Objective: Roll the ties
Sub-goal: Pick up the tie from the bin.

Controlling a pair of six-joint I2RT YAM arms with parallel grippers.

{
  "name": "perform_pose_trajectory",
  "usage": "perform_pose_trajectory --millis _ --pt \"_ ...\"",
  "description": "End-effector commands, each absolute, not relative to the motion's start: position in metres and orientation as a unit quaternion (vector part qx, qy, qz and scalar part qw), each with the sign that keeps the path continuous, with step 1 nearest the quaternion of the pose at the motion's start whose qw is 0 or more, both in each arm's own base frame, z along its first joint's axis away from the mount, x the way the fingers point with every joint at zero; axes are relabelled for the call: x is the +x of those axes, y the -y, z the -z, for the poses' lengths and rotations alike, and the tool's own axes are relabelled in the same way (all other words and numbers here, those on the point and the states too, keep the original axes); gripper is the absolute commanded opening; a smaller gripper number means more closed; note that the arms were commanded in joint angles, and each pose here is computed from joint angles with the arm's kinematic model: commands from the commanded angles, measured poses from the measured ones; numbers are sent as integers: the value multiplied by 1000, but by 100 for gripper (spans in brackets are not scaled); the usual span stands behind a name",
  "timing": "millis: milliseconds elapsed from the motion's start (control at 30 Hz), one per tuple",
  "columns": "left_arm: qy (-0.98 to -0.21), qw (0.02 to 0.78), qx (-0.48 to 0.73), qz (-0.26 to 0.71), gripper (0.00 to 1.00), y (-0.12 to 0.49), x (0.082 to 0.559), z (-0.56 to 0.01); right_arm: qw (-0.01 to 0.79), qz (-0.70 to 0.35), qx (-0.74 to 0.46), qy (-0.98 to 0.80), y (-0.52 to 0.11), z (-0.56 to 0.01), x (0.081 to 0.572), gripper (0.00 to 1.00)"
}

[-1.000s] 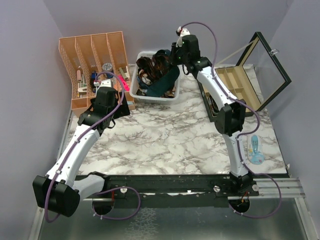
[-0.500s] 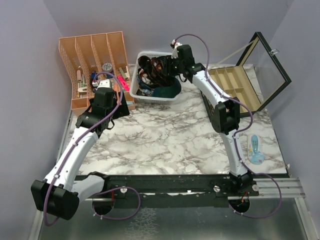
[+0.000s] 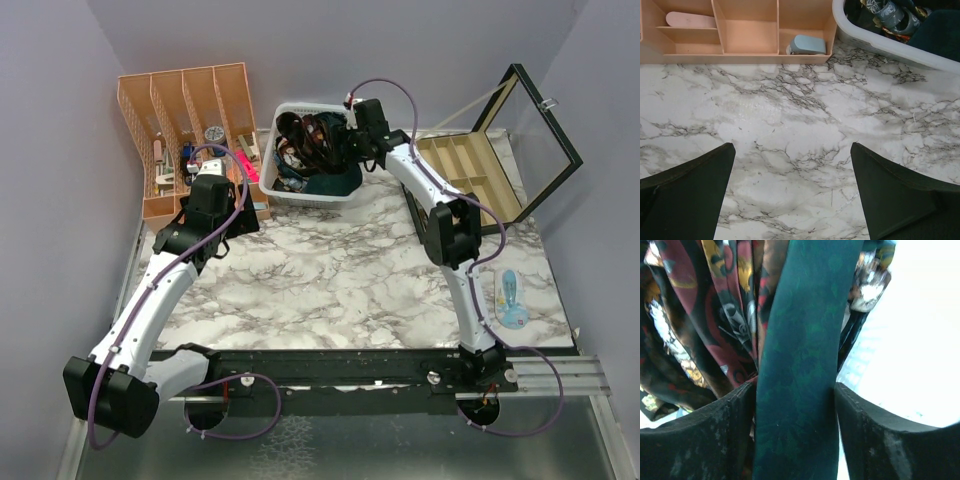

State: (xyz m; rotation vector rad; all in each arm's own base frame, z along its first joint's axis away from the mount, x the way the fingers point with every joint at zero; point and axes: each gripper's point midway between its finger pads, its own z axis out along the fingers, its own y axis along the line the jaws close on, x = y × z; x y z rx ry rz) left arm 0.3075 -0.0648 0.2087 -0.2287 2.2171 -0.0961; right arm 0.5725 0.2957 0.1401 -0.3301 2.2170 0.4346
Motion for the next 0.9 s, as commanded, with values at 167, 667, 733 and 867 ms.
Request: perform_pose_trajectory --millis 167,667,733,867 --pt "-895 437 -83 37 99 63 306 -208 398 -184 -151 -886 -284 -163 537 31" --pt "-891 445 -86 38 99 60 298 -212 407 -232 -172 -866 -297 -204 526 38" --pt "-890 446 -85 38 99 60 297 -213 392 -241 -177 -870 -301 -193 523 37" --pt "-892 444 -81 36 99 59 296 -212 374 -244 -175 -878 -303 -175 522 16"
